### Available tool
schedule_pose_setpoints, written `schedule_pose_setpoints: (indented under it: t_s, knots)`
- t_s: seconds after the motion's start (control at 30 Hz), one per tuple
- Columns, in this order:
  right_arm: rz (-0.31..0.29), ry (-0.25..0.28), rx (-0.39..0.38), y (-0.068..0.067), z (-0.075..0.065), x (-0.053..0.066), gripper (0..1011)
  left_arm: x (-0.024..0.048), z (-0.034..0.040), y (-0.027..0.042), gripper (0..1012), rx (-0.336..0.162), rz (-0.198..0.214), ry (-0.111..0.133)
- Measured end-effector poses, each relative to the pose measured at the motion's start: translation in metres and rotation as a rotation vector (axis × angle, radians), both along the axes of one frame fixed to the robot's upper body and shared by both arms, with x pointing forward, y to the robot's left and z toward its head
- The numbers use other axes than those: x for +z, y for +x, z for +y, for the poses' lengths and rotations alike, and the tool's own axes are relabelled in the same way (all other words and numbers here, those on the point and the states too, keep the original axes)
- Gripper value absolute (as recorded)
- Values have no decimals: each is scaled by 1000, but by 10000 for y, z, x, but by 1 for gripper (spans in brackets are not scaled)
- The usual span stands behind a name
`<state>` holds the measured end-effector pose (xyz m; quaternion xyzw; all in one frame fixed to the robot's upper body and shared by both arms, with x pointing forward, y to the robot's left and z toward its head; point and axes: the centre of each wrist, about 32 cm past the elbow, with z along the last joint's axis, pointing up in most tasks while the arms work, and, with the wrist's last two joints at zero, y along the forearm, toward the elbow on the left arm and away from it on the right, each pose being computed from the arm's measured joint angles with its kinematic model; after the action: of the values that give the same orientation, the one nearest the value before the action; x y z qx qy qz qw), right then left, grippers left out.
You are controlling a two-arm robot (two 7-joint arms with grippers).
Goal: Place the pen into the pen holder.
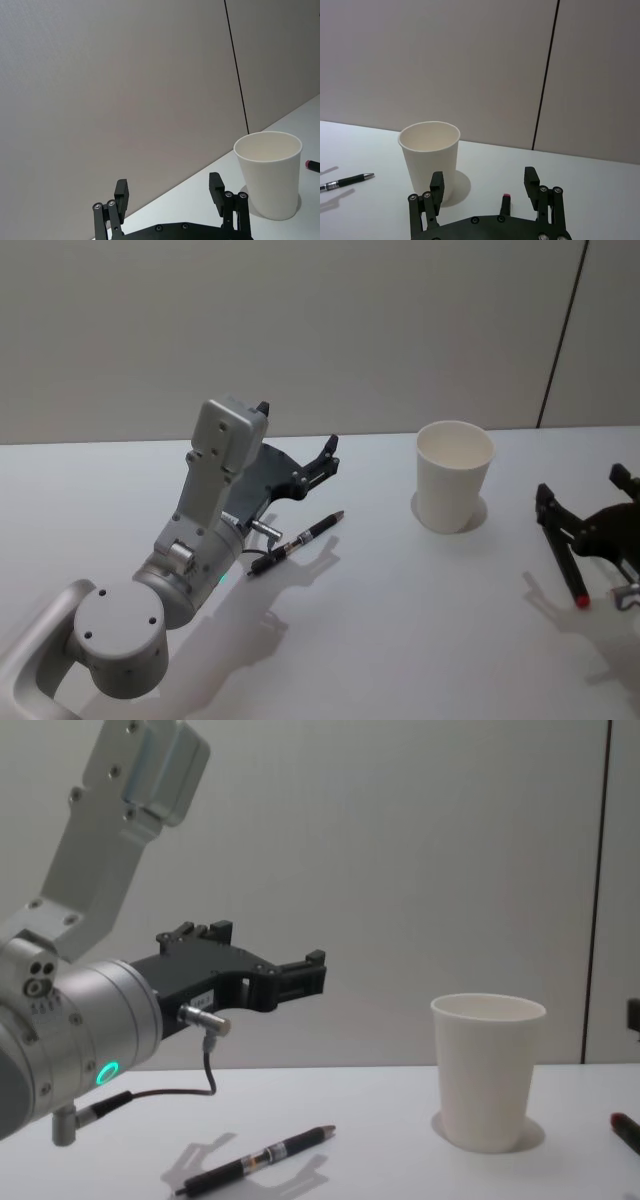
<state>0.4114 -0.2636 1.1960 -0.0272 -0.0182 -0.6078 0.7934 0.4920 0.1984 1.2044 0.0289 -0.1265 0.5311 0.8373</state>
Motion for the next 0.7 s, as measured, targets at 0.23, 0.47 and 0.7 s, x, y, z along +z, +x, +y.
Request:
schedule_pose_setpoints:
  t_s: [0.23, 0.47, 0.7]
  knots:
    - [57, 16, -52, -57, -16, 73, 1001, 0, 0, 0, 1001, 0, 0, 0]
    - [125, 41, -106, -61, -7, 161, 1001, 0, 0, 0, 1001, 0, 0, 0]
    - [217, 71, -161, 28, 10, 252, 1001, 0, 0, 0, 1001, 0, 0, 0]
